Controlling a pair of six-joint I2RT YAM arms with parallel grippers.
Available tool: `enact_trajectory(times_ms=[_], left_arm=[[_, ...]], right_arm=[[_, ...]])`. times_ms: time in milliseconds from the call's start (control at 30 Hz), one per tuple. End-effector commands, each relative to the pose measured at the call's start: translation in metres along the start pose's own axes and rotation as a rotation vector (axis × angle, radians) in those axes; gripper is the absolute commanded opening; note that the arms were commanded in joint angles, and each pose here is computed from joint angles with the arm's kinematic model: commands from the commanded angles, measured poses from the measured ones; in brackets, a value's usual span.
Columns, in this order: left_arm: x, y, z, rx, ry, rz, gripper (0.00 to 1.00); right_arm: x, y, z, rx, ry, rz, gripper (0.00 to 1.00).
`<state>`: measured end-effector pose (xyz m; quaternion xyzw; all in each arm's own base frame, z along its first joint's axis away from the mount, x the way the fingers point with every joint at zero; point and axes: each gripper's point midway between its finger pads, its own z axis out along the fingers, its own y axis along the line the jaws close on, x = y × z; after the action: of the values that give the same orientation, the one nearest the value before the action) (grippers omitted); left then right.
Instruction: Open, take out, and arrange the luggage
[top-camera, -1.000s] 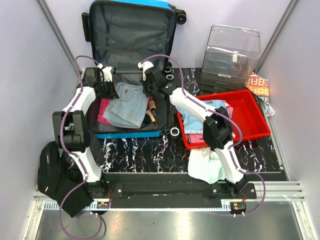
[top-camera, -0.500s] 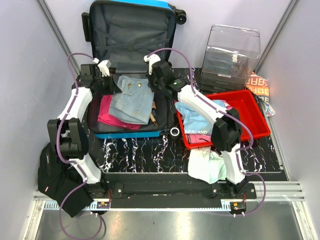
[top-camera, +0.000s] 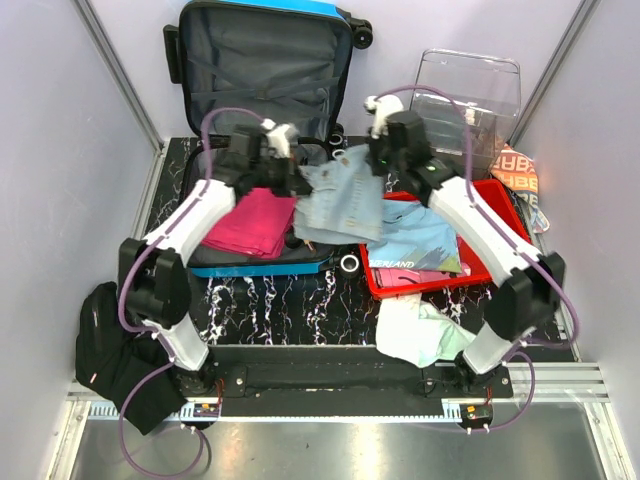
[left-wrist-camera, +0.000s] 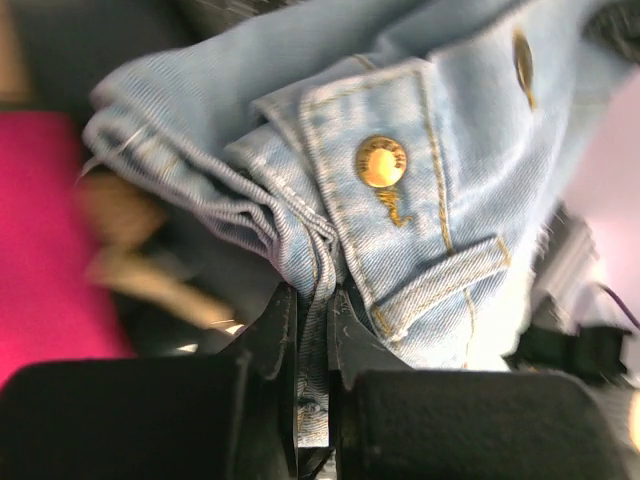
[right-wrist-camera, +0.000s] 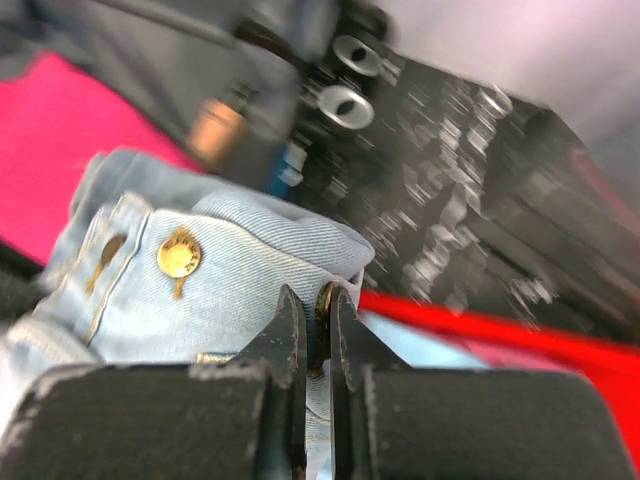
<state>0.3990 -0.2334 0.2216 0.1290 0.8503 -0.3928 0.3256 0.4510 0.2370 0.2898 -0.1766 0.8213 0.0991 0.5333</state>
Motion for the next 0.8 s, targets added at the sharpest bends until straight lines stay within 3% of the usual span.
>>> enact_trajectory(times_ms=[0, 333, 767], left_arm=[[0.012, -0.07, 0.036, 0.167, 0.072, 0.017, 0.0], [0.044, -0.159, 0.103, 0.264, 0.181, -0.022, 0.0], [0.054, -0.198, 0.095, 0.281, 0.226, -0.065, 0.0]], right_arm=[[0.003, -0.077, -0.043, 0.179, -0.033, 0.047, 0.0], [0.067, -0.175, -0.074, 0.409, 0.112, 0.112, 0.0], [0.044, -0.183, -0.126, 0.462, 0.154, 0.095, 0.0]])
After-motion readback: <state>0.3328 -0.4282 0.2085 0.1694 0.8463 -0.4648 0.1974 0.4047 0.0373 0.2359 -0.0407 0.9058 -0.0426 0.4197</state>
